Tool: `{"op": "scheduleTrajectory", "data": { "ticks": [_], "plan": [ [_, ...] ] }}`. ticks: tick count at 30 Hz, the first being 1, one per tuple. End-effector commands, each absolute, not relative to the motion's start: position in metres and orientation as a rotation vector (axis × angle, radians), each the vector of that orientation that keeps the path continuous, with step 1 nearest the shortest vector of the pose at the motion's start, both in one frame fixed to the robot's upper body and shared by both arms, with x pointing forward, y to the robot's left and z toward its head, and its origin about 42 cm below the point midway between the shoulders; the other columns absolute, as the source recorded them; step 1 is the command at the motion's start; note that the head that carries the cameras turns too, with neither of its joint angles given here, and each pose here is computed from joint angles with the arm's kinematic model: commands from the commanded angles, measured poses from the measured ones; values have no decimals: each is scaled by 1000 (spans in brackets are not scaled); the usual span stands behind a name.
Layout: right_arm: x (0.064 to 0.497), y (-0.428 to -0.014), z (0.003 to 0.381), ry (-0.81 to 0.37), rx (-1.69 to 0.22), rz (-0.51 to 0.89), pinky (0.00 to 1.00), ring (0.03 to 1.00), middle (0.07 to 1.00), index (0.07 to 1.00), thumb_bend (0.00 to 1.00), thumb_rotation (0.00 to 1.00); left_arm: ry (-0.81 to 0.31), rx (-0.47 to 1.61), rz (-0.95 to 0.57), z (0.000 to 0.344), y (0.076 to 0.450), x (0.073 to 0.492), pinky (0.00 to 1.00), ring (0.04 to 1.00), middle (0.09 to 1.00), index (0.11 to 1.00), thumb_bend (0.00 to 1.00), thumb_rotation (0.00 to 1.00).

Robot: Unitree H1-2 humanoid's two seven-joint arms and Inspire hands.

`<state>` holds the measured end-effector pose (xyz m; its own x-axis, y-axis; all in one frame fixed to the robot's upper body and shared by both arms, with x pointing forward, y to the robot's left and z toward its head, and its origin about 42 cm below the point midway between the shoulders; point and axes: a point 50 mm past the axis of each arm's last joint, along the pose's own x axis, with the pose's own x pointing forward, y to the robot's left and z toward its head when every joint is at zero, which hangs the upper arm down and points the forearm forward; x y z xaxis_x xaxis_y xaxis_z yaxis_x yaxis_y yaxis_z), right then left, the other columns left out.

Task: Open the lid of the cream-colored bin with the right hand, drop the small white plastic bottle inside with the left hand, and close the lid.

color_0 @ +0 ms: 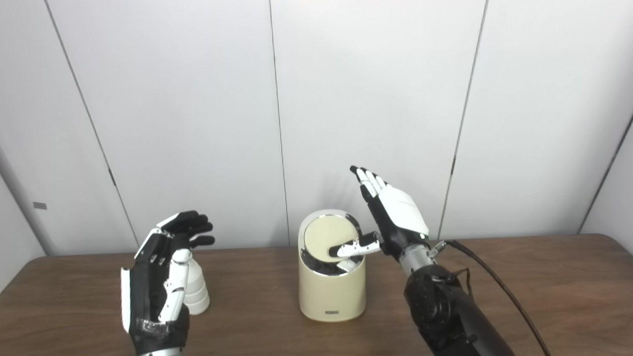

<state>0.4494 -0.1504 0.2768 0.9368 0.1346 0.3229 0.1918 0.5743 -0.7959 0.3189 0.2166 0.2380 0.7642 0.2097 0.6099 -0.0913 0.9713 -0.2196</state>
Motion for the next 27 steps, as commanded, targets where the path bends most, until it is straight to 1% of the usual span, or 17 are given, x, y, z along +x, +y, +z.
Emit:
{"op": "scheduleTrajectory", "data": {
  "ticks": [1, 4, 7, 12, 19, 22, 24, 26, 27],
  "plan": [
    [450, -154, 285, -397, -931, -59, 998, 1000, 1000, 987, 931, 540, -756, -184, 150, 257, 214, 318, 581, 656, 666, 660, 313, 473],
    [447, -154, 284, -392, -914, -52, 995, 1000, 1000, 997, 896, 797, -755, -182, 152, 257, 215, 317, 578, 655, 664, 657, 314, 470],
    [445, -154, 283, -386, -902, -43, 992, 1000, 1000, 1000, 883, 897, -754, -178, 152, 257, 216, 317, 577, 656, 666, 658, 308, 468],
    [446, -157, 279, -390, -902, -33, 970, 1000, 1000, 994, 852, 970, -749, -176, 147, 257, 216, 317, 578, 656, 668, 659, 308, 467],
    [444, -160, 276, -407, -883, -17, 960, 1000, 1000, 995, 850, 975, -744, -165, 140, 255, 215, 317, 575, 655, 666, 655, 309, 471],
    [440, -163, 276, -437, -750, 31, 950, 1000, 1000, 999, 825, 976, -743, -172, 138, 255, 215, 317, 576, 655, 665, 656, 302, 467],
    [435, -166, 277, -485, -680, 35, 921, 999, 1000, 1000, 837, 995, -743, -172, 136, 255, 215, 317, 579, 655, 665, 657, 300, 463],
    [429, -170, 278, -543, -619, 19, 942, 1000, 1000, 1000, 861, 1000, -743, -172, 133, 255, 216, 318, 584, 658, 668, 660, 307, 465],
    [426, -171, 279, -566, -580, 11, 932, 998, 1000, 1000, 872, 1000, -742, -172, 134, 255, 216, 318, 585, 659, 668, 660, 311, 466]
  ]
}}
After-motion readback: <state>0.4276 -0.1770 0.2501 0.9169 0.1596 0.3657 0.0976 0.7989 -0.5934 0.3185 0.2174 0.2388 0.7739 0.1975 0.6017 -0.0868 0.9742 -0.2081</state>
